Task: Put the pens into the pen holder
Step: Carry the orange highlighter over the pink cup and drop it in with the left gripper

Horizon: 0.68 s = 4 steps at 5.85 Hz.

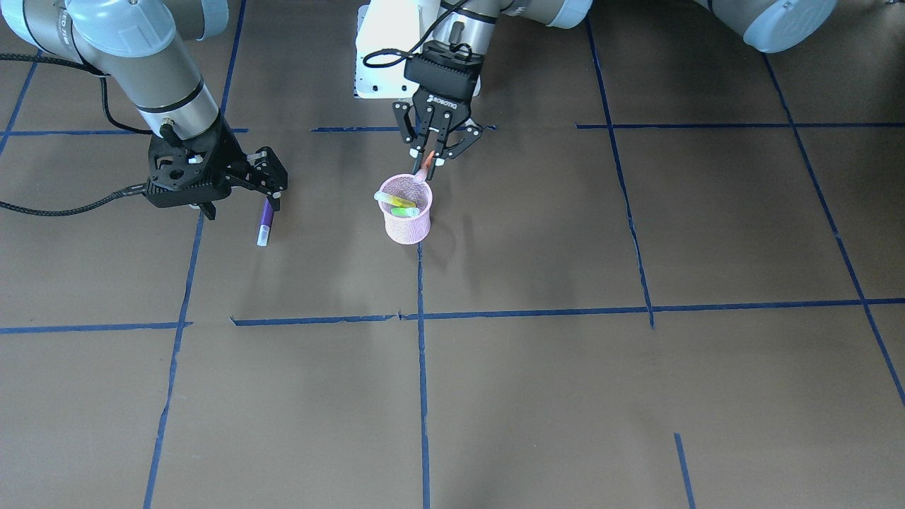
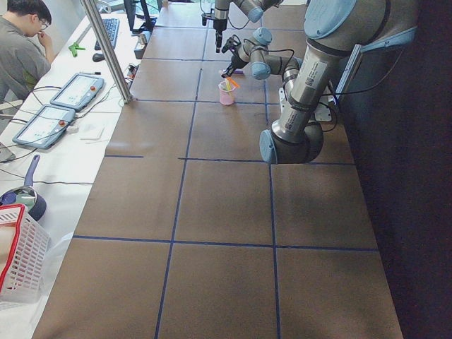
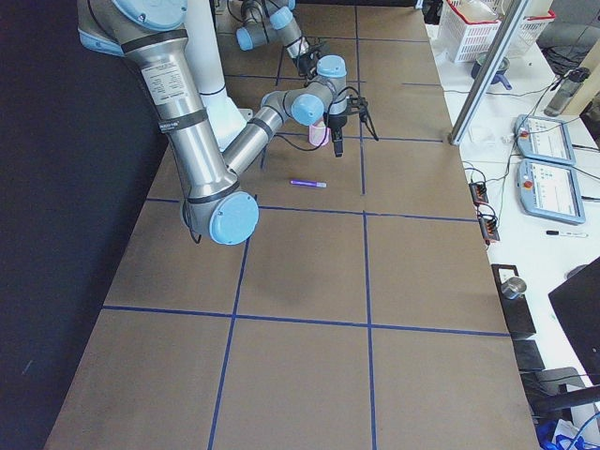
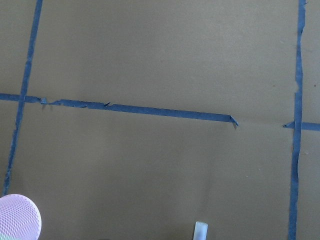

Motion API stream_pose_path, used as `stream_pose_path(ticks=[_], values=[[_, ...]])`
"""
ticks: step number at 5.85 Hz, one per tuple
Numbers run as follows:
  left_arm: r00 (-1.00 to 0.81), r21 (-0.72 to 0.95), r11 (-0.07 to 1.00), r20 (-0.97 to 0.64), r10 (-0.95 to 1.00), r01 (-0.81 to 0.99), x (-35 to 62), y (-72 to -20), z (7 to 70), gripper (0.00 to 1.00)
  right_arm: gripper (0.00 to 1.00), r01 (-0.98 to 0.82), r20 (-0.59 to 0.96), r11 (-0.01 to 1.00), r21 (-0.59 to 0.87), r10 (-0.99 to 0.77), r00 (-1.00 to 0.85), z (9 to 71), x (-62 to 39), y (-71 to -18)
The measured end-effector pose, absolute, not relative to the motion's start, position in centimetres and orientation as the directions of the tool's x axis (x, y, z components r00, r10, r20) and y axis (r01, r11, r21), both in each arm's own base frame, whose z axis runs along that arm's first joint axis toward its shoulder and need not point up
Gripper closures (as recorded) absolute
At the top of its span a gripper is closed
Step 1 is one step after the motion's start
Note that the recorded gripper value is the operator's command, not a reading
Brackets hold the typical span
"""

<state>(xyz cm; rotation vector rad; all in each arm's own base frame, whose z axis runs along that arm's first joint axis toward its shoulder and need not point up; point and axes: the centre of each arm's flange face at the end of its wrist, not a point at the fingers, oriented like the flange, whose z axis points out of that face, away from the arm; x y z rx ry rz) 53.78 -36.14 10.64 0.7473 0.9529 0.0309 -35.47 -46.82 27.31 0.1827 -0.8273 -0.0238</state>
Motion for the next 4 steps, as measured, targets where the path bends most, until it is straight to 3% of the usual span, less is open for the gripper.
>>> stream_pose_path(ticks=[4], values=[[0.612, 0.622, 0.721, -0.708, 0.352, 0.305, 55.2, -38.2, 8.8, 1.00, 0.00, -0.046, 0.725, 0.985, 0.168, -0.091, 0.683, 27.8, -35.5, -46.8]])
